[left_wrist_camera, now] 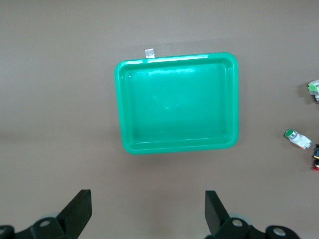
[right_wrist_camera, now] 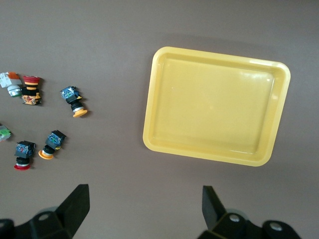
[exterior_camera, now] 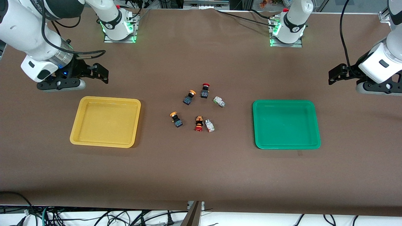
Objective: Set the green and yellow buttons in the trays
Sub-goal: 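Reach the right gripper down to a blue-bodied orange-cap button, then grasp the blue button and carry it over the yellow tray, then release the blue button in the yellow tray while the left gripper grasps a white button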
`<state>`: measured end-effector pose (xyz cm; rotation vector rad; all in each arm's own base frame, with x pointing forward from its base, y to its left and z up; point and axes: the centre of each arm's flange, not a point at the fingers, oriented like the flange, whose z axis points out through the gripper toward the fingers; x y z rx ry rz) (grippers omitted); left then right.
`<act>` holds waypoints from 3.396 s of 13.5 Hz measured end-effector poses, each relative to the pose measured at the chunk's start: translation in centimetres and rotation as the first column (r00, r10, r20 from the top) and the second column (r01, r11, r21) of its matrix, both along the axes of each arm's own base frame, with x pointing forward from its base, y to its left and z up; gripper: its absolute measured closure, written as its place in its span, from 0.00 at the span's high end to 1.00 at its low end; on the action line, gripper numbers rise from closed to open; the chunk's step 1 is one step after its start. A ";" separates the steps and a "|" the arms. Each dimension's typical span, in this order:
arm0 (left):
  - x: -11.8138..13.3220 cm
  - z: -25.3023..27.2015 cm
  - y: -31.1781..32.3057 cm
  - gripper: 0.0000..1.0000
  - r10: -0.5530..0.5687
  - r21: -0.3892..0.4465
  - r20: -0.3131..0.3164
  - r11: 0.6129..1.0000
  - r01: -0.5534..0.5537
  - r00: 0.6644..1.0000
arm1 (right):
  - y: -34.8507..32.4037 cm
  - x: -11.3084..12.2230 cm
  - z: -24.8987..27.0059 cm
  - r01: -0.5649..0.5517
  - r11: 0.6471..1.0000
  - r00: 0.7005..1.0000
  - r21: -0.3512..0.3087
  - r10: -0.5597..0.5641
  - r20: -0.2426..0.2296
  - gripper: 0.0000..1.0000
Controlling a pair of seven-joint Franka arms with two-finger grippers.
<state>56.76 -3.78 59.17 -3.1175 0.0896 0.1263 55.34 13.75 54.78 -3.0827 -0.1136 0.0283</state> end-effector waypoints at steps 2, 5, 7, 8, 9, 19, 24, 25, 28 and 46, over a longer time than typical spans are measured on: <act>0.0 0.0 0.0 1.00 0.000 0.000 0.000 1.000 0.000 1.000 | 0.1 0.4 0.0 0.000 1.000 1.000 0.003 0.000 0.002 1.00; 0.0 0.0 0.0 1.00 0.000 0.000 0.000 1.000 0.000 1.000 | 1.6 0.4 -0.9 -0.023 1.000 1.000 0.002 0.023 -0.016 1.00; 0.0 0.0 0.0 1.00 -0.001 0.000 0.000 1.000 0.001 1.000 | 4.4 1.0 -4.1 -0.063 0.998 0.997 0.003 0.063 -0.052 1.00; 0.0 0.0 0.0 1.00 -0.001 0.000 0.000 1.000 0.001 1.000 | 6.5 1.5 -6.7 -0.075 0.997 0.995 0.008 0.075 -0.060 1.00; 0.0 0.0 0.0 1.00 -0.001 0.000 0.000 1.000 0.001 1.000 | 9.4 2.2 -10.3 -0.069 0.997 0.996 0.018 0.070 -0.055 1.00; 0.0 0.0 -0.2 1.00 -0.003 0.000 0.000 1.000 0.003 1.000 | 23.5 3.8 -34.8 -0.163 0.982 0.983 0.099 0.153 0.100 1.00; 0.2 -0.4 -0.3 1.00 -0.005 0.000 -0.007 1.000 0.005 1.000 | 23.9 3.3 -36.6 -0.170 0.981 0.982 0.098 0.160 0.100 0.74; 0.3 -0.6 -0.3 1.00 -0.004 -0.003 -0.008 1.000 0.004 1.000 | 23.7 3.4 -36.7 -0.168 0.981 0.983 0.094 0.159 0.097 0.61; 0.6 -1.3 -0.7 1.00 -0.002 -0.037 -0.023 0.999 0.001 1.000 | 21.5 4.7 -34.8 -0.195 0.980 0.980 0.035 0.193 0.054 0.41; -2.1 -30.9 -33.4 1.00 0.593 -0.015 -0.049 0.804 -0.595 0.803 | 3.7 5.9 -28.5 -0.078 0.997 0.988 -0.011 0.076 -0.132 0.90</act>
